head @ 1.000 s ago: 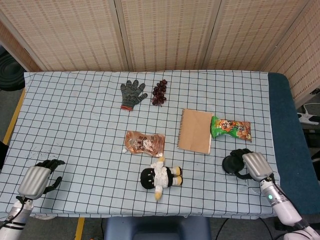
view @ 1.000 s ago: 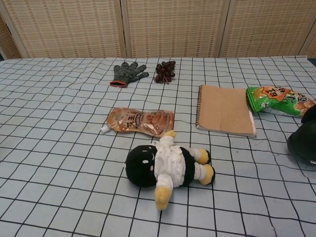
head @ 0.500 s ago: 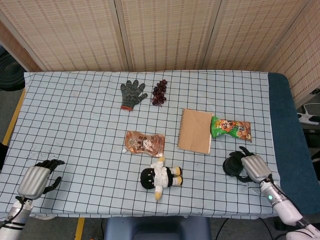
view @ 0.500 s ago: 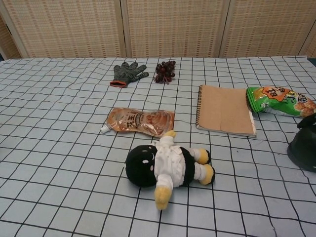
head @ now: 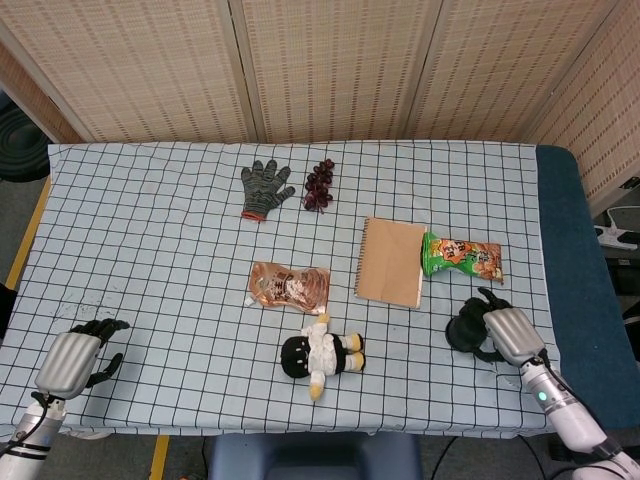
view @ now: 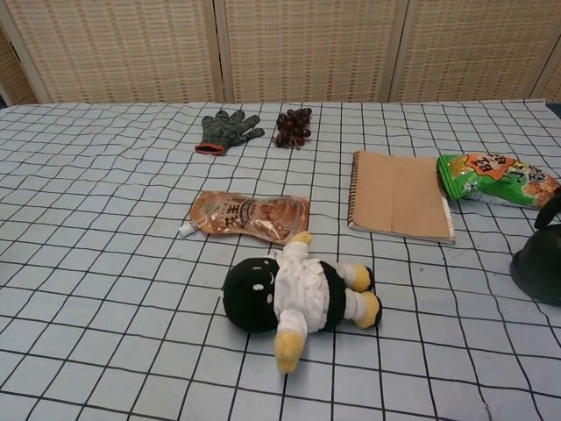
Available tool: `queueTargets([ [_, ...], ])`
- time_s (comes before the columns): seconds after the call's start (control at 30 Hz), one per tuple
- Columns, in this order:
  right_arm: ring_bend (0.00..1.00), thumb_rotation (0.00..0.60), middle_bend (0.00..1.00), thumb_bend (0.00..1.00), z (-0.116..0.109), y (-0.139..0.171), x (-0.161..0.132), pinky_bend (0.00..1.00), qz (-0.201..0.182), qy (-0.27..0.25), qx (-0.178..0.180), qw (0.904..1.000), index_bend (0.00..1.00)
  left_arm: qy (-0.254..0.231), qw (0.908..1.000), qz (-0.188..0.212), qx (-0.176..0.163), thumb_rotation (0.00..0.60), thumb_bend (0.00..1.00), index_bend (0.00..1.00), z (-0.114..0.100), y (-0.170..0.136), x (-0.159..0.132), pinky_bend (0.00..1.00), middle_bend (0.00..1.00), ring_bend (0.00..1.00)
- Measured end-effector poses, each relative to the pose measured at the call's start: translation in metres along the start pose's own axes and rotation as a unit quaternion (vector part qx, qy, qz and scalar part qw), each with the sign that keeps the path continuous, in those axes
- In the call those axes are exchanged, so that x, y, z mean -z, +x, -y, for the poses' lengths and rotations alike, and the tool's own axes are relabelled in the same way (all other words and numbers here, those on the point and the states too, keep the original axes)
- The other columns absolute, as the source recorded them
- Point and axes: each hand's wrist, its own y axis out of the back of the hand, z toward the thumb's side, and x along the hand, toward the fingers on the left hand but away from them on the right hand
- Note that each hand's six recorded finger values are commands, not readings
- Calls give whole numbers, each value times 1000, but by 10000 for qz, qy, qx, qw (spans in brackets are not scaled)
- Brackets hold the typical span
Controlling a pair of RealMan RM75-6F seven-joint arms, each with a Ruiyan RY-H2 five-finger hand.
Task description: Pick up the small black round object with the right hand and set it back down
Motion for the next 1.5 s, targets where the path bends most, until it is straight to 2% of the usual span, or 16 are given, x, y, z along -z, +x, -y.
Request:
queueTargets([
  [0.1, 319, 600, 444, 161, -1, -1, 0, 411, 17, 3, 100, 9999, 506, 1, 10000, 5, 2, 600, 388, 293, 0, 0, 0, 492, 336, 345],
  [0.2, 370, 600, 485, 161, -2, -1, 0, 466, 20, 19, 200, 9998, 556, 2, 10000, 4, 4, 600, 387, 293, 0, 0, 0, 492, 336, 345],
  [0.4, 375, 600, 491, 161, -9, -1, -3, 470, -46, -61, 443, 9990, 572, 0, 10000, 0, 9, 600, 387, 292, 0, 0, 0, 492, 337, 345],
  [0.6, 376, 600, 492, 161, -27, 5, -5, 470, -68, -264, 698, 9972, 572, -1, 10000, 3, 6, 600, 388, 293, 0, 0, 0, 492, 336, 345],
  [0.73, 376, 600, 492, 161, -38, 10, 2, 470, 108, -190, 807, 9965, 572, 13, 10000, 7, 12, 600, 388, 293, 0, 0, -1, 492, 337, 346],
  [0.93, 359, 600, 480, 161, -36, 12, 22, 473, 648, 392, 798, 9939, 566, 26, 10000, 14, 4, 600, 389, 293, 1, 0, -2, 492, 337, 346],
  [1.07, 278, 600, 381, 161, -27, 9, 32, 452, 885, 477, 680, 9926, 471, 11, 10000, -5, 3, 600, 389, 293, 0, 0, 0, 492, 337, 345],
  [1.23, 96, 600, 219, 162, -13, 9, 37, 269, 930, 429, 339, 9942, 297, 2, 10000, -8, -3, 600, 389, 292, 0, 0, 0, 492, 337, 345],
  [1.3, 17, 600, 93, 157, -12, 9, 37, 150, 935, 436, 296, 9942, 168, 2, 10000, -4, -4, 600, 389, 293, 0, 0, 0, 492, 337, 345],
  [1.37, 0, 600, 27, 146, -12, 10, 36, 92, 927, 436, 248, 9944, 95, 5, 10000, 6, -2, 600, 388, 293, 0, 0, -1, 492, 337, 346],
  [1.5, 0, 600, 7, 123, -6, 16, 32, 65, 845, 439, -89, 9954, 70, 10, 10000, -10, -11, 600, 388, 293, -1, -1, 0, 492, 337, 345],
])
